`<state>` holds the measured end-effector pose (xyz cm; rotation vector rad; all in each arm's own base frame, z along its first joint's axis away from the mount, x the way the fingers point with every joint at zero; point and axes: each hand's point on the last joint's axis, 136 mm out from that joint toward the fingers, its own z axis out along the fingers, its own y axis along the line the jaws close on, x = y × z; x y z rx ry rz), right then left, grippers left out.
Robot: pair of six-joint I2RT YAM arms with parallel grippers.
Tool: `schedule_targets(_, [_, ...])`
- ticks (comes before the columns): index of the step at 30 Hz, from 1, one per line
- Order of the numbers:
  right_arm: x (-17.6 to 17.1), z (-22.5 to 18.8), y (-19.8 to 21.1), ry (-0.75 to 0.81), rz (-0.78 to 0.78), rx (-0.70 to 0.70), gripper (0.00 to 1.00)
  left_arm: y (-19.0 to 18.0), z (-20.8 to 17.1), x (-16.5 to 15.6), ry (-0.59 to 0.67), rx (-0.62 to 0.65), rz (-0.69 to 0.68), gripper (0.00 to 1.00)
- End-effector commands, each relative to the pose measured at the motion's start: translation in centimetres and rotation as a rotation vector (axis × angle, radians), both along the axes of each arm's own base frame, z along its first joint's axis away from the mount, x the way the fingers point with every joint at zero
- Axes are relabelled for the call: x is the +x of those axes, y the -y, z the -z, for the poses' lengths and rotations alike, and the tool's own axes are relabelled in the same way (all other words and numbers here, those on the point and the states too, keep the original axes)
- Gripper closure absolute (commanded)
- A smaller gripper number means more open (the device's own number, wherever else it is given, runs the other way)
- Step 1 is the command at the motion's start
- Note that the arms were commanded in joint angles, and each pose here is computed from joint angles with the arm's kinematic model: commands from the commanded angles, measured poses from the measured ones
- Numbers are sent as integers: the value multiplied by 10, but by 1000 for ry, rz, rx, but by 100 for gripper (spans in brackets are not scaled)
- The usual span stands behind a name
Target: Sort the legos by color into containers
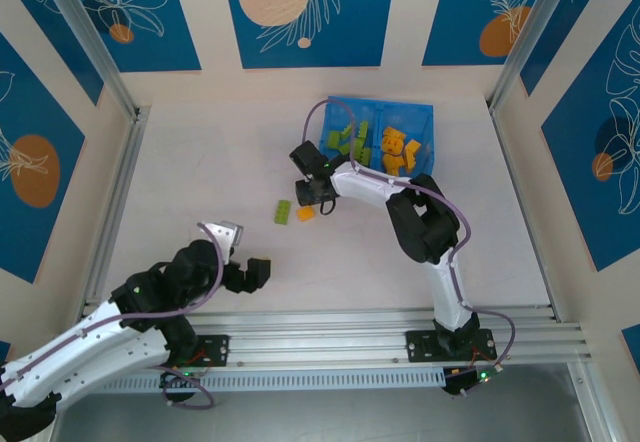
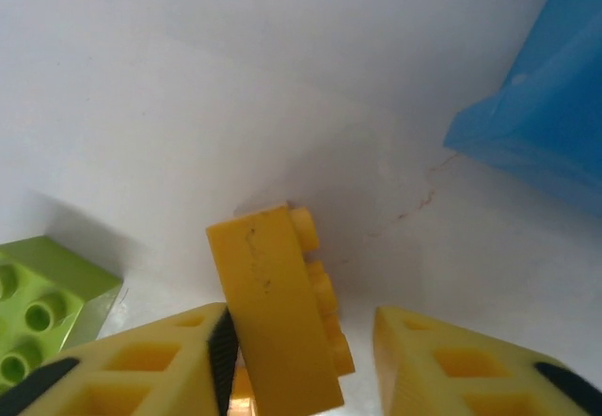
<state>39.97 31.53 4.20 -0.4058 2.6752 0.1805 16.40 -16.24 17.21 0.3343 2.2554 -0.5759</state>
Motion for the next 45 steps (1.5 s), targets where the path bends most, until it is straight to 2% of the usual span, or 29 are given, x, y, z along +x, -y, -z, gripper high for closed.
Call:
schedule_targets(1, [9, -5, -4, 19, 6, 14, 64, 4, 5, -1, -17, -19, 4, 0])
schedule_targets(4, [8, -6, -3, 18, 1, 12, 67, 7, 5, -1, -15, -21, 15, 0])
schedule_targets(9, [6, -13, -4, 19, -12, 26, 77, 8, 6, 0, -12, -18, 19, 0])
schedule_targets(17, [-4, -58, 4, 99, -9, 70, 78, 11, 4, 0, -7, -30, 29, 0])
schedule_targets(23, [-18, -108, 27, 199, 18, 98, 77, 36, -19, -4, 60, -151, 142, 0])
schedule_targets(28, [-27, -156, 65, 307, 84, 125, 77, 54, -49, -5, 148, -259, 222, 0])
schedule_targets(34, [-18, -204, 144, 424, 263, 156, 77, 72, -78, -8, 238, -353, 311, 0])
schedule_targets(39, [18, -197, 223, 400, 476, 161, 78, 84, -91, -11, 270, -399, 364, 0])
schedule_targets(45, [77, -159, 262, 302, 592, 97, 78, 87, -82, -7, 235, -369, 356, 0])
